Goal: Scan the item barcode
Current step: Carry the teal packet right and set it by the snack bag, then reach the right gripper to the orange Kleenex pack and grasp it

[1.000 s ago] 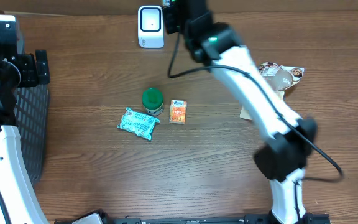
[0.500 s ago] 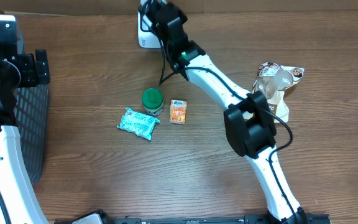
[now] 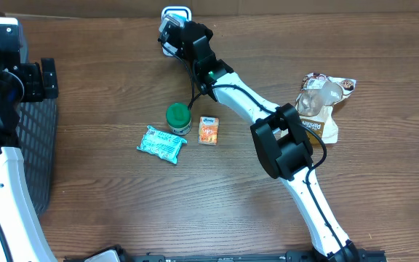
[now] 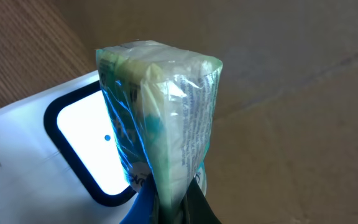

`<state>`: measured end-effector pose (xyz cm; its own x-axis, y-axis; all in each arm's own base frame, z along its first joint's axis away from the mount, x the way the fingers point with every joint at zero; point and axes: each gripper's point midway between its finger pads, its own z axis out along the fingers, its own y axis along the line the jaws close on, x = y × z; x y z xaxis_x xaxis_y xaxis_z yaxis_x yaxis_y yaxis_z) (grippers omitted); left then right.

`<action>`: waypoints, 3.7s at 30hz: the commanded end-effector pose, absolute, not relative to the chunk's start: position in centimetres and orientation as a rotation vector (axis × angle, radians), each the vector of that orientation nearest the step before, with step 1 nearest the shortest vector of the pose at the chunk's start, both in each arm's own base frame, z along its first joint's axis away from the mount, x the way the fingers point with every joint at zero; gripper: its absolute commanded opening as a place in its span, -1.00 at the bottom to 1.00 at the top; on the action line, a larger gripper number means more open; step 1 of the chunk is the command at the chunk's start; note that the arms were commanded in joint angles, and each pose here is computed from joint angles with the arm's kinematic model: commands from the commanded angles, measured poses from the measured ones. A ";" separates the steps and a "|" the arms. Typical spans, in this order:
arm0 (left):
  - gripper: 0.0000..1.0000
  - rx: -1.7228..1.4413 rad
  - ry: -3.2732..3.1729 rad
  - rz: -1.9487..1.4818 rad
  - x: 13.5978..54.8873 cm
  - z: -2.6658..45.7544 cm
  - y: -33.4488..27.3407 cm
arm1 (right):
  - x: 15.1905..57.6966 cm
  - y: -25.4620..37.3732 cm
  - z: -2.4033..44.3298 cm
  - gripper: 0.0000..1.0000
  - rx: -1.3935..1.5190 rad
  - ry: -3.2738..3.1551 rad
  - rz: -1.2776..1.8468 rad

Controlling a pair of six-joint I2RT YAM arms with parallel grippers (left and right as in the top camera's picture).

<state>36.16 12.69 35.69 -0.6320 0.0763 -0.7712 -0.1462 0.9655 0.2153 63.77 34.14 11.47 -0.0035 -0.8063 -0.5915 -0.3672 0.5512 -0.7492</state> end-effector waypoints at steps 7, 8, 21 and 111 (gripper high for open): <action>0.99 -0.027 2.210 0.335 36.3 36.6 12.7 | 62.8 35.8 17.0 -0.92 -0.851 1.591 -0.329; 0.99 -0.027 2.210 0.335 36.3 36.6 12.7 | 62.6 35.7 18.3 -0.92 -0.798 1.601 -0.289; 0.99 -0.027 2.210 0.335 36.3 36.6 12.7 | 53.3 29.4 32.6 -0.92 -0.351 1.983 0.296; 0.99 -0.027 2.210 0.335 36.3 36.6 12.7 | 34.4 26.2 0.6 -0.81 0.130 2.994 0.659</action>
<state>36.16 12.69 35.70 -0.6317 0.0764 -0.7714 -0.1463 0.9655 0.2154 34.36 26.82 0.94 -0.9940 0.1033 -0.0347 0.0767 0.8900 0.4495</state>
